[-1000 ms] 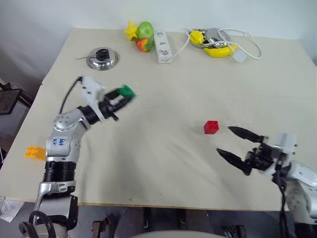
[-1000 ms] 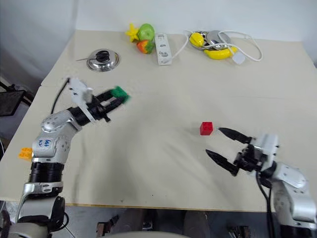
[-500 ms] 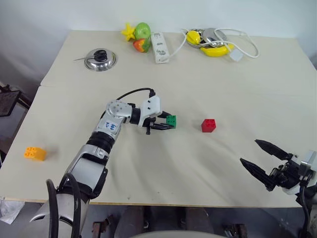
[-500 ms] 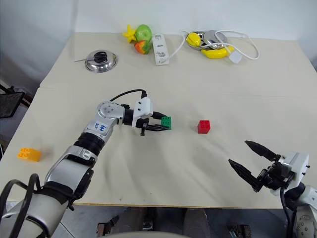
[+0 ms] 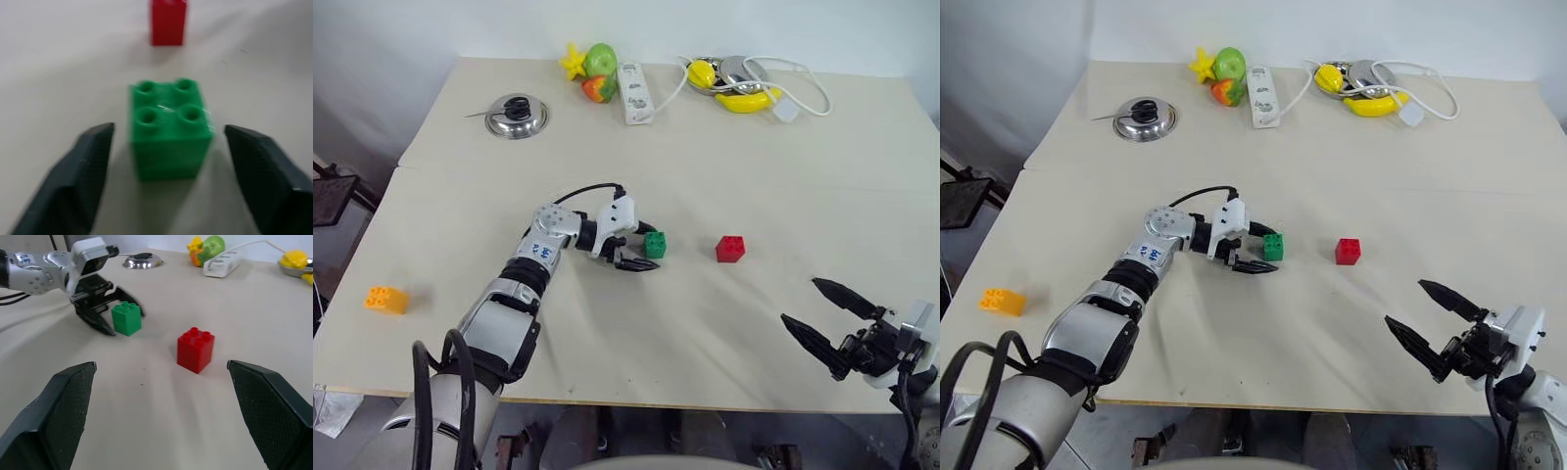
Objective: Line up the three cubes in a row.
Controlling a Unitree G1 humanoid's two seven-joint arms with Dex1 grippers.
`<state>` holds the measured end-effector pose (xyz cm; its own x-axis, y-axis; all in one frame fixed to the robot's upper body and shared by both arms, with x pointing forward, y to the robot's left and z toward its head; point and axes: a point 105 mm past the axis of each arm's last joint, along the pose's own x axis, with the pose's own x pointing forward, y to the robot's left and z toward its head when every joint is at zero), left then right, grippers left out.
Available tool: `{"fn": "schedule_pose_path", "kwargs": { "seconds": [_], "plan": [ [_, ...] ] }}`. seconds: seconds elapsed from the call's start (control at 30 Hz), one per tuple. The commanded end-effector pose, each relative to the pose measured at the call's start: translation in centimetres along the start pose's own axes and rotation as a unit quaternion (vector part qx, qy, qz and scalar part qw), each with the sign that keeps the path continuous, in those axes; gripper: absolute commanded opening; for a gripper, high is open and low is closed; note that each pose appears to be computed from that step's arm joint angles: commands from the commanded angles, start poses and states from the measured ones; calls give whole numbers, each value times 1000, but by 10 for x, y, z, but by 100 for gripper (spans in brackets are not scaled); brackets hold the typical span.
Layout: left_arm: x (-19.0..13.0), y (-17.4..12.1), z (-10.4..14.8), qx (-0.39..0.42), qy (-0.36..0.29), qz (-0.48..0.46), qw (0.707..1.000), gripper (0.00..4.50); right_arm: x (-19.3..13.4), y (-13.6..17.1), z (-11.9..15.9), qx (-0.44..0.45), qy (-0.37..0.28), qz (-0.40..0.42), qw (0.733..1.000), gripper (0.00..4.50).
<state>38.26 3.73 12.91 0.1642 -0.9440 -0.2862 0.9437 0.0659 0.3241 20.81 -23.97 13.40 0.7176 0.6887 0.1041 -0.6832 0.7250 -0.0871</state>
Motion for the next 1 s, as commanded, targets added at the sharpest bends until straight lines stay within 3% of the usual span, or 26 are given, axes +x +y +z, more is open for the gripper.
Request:
{"fn": "schedule_pose_path", "kwargs": {
  "seconds": [0.03,0.17,0.27,0.37,0.53,0.7,0.8,0.87,1.0],
  "plan": [
    [-25,14,28,40,-55,33,997,442,18,5,11,0,-20,39,999,450],
    [-65,-1,41,66,-103,49,991,447,42,10,18,21,-34,86,996,450],
    [-107,-19,53,48,-145,123,981,447,62,19,23,14,-43,141,989,450],
    [-149,-36,57,24,-160,247,955,447,77,29,27,4,-52,184,981,450],
    [-215,-74,44,-27,-136,447,884,447,94,42,36,-1,-66,243,968,450],
    [-278,-136,8,-49,-33,636,769,447,103,54,42,19,-74,302,950,450],
    [-325,-184,-16,-75,13,752,655,447,106,60,41,10,-69,327,942,450],
    [-343,-207,-21,-91,19,794,600,447,107,59,40,12,-71,324,943,450],
    [-352,-231,-30,-128,14,815,565,447,106,58,38,12,-68,321,945,450]
  ]
}}
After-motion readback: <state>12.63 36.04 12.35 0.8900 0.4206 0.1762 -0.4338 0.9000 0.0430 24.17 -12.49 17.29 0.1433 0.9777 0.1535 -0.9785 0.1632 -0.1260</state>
